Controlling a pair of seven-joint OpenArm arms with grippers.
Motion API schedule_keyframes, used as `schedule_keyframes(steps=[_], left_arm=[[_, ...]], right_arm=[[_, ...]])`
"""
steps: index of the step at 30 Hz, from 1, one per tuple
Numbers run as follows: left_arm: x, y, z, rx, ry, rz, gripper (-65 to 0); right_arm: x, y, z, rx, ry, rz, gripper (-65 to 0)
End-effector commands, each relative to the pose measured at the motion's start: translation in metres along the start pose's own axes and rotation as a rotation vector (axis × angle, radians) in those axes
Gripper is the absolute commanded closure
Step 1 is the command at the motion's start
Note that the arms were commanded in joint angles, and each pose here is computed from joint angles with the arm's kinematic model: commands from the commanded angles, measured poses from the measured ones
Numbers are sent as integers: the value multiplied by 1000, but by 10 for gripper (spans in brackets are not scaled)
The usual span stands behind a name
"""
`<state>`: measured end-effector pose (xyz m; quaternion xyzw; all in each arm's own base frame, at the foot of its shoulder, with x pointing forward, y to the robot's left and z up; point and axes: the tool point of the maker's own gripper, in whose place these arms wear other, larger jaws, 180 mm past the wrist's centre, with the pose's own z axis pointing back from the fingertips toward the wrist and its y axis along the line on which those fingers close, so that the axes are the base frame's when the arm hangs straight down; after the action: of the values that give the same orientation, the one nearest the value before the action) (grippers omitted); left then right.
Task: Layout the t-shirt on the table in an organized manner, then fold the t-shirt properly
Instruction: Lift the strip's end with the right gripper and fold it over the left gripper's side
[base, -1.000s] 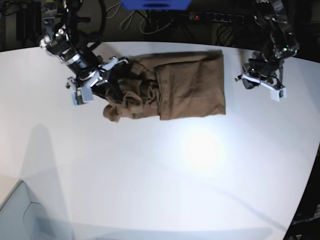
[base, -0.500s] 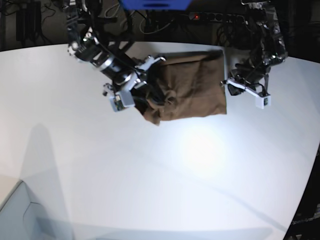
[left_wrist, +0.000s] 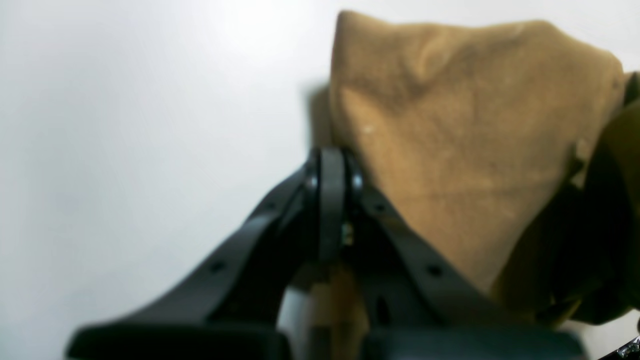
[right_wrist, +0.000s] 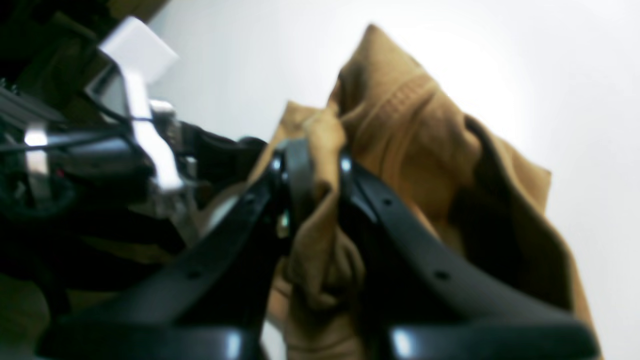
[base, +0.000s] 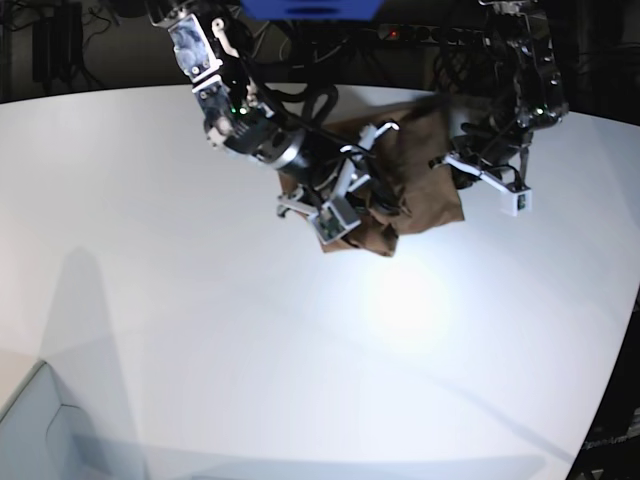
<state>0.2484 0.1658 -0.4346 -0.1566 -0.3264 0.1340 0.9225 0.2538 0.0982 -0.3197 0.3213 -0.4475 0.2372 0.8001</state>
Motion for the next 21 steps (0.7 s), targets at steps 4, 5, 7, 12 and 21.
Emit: schedule_keyframes(steps=[4,5,7,12,21], left_arm=[[-11,3,2,15,49,-9,0],[-12,3,2,15,50,-10,0],[-11,4,2,15,50,-11,0],[-14,7,4,22,56,-11,0],[-13,10,4,31,56,-20,0]], right_arm=[[24,11,-16,39,-61,-10,0],[22,11,-20,41,-54,-18,0],[19,10,-27,43,-44,-30,0],[12,22,-34,76,-20,-23,0],[20,63,-44,174,-30,13,-76]])
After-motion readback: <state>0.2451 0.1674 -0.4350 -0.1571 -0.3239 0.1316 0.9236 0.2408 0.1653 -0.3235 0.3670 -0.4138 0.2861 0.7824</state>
